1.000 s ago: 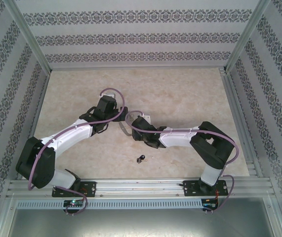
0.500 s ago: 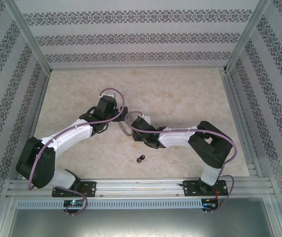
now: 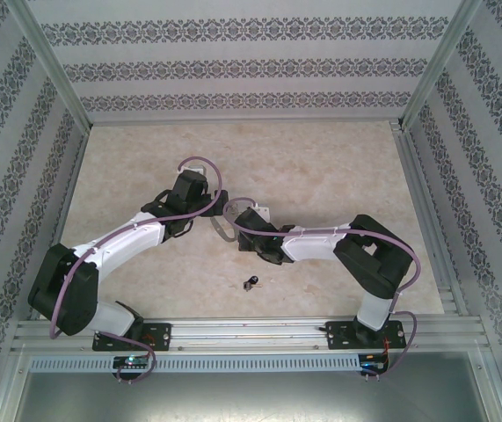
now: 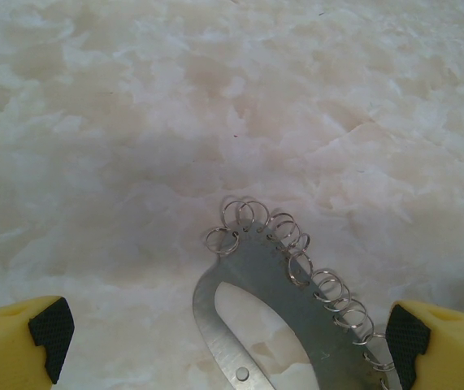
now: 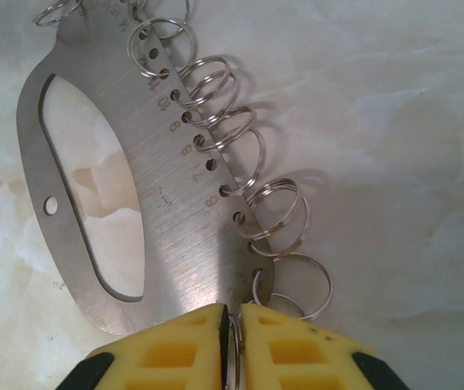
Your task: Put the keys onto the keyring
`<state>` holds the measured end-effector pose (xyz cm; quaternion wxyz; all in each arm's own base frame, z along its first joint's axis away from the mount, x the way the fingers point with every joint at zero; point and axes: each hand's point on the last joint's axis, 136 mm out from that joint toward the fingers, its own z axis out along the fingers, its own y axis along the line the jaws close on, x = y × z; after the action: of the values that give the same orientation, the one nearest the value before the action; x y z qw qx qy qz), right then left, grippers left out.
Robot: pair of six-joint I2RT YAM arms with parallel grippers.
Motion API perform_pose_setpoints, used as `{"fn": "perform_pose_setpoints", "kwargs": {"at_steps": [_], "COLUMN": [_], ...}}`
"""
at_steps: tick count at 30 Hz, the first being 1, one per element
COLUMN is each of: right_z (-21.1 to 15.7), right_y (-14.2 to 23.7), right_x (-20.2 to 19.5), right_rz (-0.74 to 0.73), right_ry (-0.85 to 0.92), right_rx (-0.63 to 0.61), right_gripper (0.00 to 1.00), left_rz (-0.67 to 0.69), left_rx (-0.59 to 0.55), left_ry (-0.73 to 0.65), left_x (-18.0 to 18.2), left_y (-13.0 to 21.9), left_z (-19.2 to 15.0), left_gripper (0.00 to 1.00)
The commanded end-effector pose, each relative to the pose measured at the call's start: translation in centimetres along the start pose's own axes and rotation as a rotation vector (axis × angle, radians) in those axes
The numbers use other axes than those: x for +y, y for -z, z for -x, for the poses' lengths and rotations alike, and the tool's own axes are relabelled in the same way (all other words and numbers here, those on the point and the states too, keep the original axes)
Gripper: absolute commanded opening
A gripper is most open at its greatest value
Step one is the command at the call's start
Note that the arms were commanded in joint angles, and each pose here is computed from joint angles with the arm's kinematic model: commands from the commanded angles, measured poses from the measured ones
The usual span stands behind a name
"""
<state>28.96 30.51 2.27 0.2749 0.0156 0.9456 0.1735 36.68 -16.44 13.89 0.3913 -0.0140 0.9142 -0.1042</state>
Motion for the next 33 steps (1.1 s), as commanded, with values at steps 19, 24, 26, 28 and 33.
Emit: {"fn": "perform_pose_setpoints", "kwargs": {"at_steps": [19, 24, 26, 28, 33], "right_z": [5.3, 8.0, 8.8, 9.6, 10.7], "right_y": [6.5, 9.7, 10.7, 11.7, 13.7], "right_x": [1.2, 2.0, 2.3, 2.5, 2.8], "right_rz": [0.133, 0.245, 0.31, 0.391, 0.543], "right_ry": [0.221, 0.299, 0.311, 0.311, 0.337], "right_rx": [-0.101, -0.158, -0.172, -0.182, -0.194], "right_gripper": [0.0, 0.0, 0.0, 0.0, 0.0], "left_rz": [-0.077, -0.115, -0.139, -0.168, -0.234], "left_rx": [-0.04, -0.052, -0.053, -0.046, -0.012], "left_ry": [0.037, 0.042, 0.039, 0.036, 0.028], "left_x": [-1.4, -2.1, -2.5, -3.0, -4.3], "left_y": [1.6, 2.7, 3.1, 3.3, 3.6], "left_z": [2.4, 3.1, 3.3, 3.3, 3.1], "left_gripper": [1.0, 1.0, 1.0, 1.0, 1.0]}}
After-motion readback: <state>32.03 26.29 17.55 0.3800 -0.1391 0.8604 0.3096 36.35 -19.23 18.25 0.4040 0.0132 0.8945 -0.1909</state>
